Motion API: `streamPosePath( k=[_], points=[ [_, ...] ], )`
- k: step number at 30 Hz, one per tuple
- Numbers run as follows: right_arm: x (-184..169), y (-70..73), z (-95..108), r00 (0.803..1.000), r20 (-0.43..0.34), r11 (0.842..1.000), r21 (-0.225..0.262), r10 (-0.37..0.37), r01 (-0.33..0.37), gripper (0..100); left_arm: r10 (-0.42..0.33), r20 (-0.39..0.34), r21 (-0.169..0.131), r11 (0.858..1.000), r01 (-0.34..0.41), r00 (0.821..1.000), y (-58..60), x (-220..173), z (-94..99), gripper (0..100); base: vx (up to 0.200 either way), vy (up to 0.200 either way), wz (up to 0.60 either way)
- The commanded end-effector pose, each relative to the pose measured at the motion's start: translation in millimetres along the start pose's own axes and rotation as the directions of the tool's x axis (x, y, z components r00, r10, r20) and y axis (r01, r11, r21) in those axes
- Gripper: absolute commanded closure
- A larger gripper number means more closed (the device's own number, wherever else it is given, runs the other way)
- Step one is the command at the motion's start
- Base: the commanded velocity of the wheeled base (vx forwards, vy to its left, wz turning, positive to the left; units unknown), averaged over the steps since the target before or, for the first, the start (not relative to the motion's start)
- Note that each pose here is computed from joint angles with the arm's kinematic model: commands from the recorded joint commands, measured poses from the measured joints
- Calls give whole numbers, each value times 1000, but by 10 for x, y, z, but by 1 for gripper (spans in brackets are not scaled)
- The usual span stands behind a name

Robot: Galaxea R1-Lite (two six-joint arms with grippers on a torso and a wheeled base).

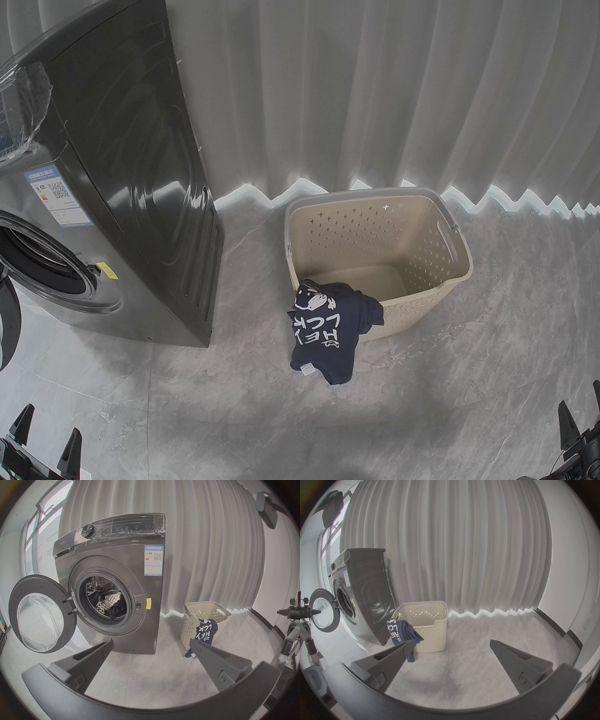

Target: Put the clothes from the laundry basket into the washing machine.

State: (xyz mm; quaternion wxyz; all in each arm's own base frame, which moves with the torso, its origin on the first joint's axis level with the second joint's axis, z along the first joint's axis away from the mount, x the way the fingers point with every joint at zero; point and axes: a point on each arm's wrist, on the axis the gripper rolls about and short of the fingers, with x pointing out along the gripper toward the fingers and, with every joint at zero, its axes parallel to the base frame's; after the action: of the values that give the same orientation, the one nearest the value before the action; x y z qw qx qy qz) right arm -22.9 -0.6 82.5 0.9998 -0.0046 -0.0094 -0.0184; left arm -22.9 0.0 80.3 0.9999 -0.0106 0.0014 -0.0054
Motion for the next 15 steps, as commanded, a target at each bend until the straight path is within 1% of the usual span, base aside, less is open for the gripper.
streamPosePath(
  k=[1,2,3,5,6,7,8,9,10,12,13,14,15],
  points=[
    [-133,-12,503,986,169,1000,8,10,-12,0,0,-2,-2,1000,0,1000,1,1,-53,0,0,0,0],
    [-105,-14,680,987,161,1000,13,15,-17,0,0,-2,0,1000,0,1000,1,1,-53,0,0,0,0],
    [-38,-15,802,991,131,1000,14,23,-25,0,0,-2,1,1000,0,1000,1,1,-53,0,0,0,0],
    [109,-8,892,997,60,999,11,45,-46,0,0,-2,0,1000,0,1000,1,1,-53,0,0,0,0],
    [216,0,898,997,6,997,14,70,-71,0,0,-2,-2,1000,0,1000,1,1,-53,0,0,0,0],
    [338,16,891,992,-64,994,17,108,-107,0,0,-2,-2,1000,0,1000,1,1,-53,0,0,0,0],
    [434,33,878,983,-120,990,25,138,-136,0,0,-2,-2,1000,0,1000,1,1,-53,0,0,0,0],
    [563,62,868,965,-186,983,46,182,-177,0,0,-2,-2,1000,0,1000,1,1,-53,0,0,0,0],
    [697,101,868,946,-233,974,79,226,-213,0,0,-2,-3,1000,0,1000,1,1,-53,0,0,0,0],
    [908,186,873,916,-277,956,137,290,-261,0,0,0,-8,1000,0,1000,1,1,-51,0,0,0,0],
    [1031,259,855,894,-300,941,167,333,-295,0,0,-2,-9,1000,0,1000,1,1,-53,0,0,0,0],
    [1124,334,834,874,-315,927,185,371,-327,0,0,0,-8,1000,0,1000,1,0,-49,0,0,0,0],
    [1185,394,821,860,-319,915,197,399,-351,0,0,-2,-8,1000,0,1000,1,1,-53,0,0,0,0]
  ],
)
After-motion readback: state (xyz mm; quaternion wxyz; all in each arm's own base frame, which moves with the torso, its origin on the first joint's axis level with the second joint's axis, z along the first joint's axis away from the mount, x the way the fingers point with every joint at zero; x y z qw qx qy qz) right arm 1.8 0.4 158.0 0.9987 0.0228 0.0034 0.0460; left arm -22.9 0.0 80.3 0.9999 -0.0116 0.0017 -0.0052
